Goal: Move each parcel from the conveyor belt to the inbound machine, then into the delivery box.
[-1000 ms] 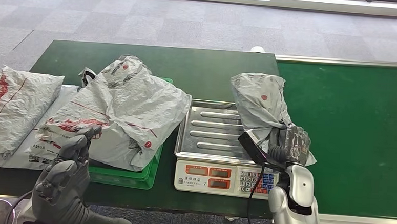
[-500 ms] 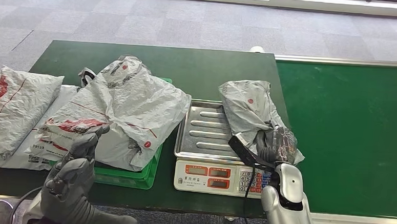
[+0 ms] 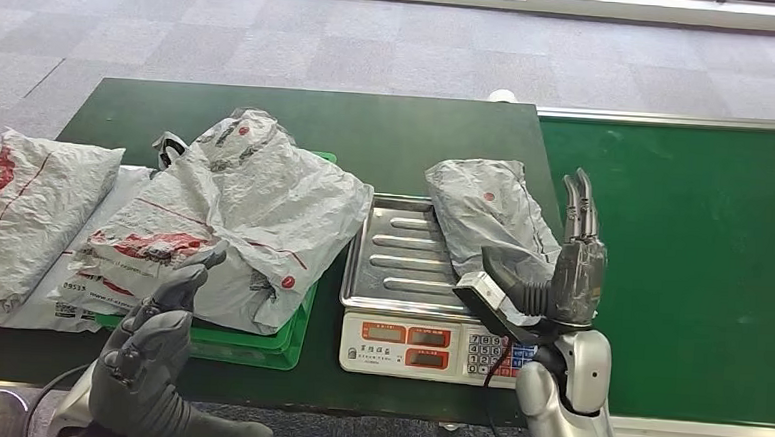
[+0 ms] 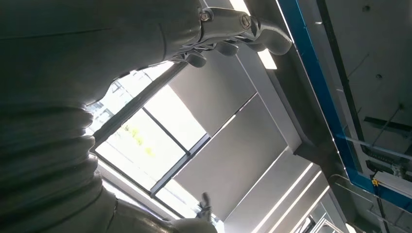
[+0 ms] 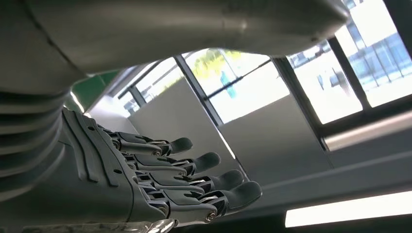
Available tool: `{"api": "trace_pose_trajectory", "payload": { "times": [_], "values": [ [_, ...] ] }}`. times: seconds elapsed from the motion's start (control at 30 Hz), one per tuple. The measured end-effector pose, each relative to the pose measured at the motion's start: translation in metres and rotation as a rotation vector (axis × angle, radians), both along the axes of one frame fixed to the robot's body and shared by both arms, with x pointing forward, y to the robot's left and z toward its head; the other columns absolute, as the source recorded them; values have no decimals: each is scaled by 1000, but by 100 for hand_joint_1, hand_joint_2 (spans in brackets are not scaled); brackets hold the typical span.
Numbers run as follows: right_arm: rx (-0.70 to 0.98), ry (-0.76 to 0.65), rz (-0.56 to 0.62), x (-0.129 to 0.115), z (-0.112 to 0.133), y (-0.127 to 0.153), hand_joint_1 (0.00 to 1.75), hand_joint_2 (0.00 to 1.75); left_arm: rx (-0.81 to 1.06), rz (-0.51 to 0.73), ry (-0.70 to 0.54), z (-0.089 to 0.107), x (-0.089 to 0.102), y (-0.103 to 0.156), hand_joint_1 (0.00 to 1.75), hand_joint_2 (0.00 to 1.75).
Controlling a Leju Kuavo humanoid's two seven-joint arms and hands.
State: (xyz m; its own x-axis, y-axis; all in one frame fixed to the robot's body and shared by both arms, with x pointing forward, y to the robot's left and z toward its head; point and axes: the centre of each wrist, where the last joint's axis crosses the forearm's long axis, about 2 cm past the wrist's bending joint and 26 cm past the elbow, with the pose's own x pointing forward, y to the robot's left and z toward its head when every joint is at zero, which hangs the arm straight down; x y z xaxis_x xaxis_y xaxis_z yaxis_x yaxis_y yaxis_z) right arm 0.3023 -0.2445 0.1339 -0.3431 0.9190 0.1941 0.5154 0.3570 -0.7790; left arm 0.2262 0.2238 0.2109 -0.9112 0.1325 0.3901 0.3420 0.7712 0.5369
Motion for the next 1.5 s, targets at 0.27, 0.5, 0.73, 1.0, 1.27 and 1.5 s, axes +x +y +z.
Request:
{"api": "trace_pose_trajectory", "payload": {
  "times": [0.27,0.5,0.73,1.0,1.27,1.5],
  "values": [
    [-21,-301,68,-24,38,0,0,0,38,-12,26,-8,2,-1,0,175],
    [-65,-576,3,-43,90,-16,0,0,60,-19,60,-17,4,-5,0,175],
    [-81,-722,-147,-69,123,-47,0,0,109,-12,121,-36,9,-13,0,175],
    [-77,-777,-185,-80,133,-56,0,0,144,4,155,-45,13,-17,0,175],
    [-29,-807,-218,-86,140,-62,0,0,487,341,119,-43,83,-62,0,175],
    [-15,-791,-211,-81,138,-58,0,0,692,555,-60,-31,129,-121,0,175]
  ]
}}
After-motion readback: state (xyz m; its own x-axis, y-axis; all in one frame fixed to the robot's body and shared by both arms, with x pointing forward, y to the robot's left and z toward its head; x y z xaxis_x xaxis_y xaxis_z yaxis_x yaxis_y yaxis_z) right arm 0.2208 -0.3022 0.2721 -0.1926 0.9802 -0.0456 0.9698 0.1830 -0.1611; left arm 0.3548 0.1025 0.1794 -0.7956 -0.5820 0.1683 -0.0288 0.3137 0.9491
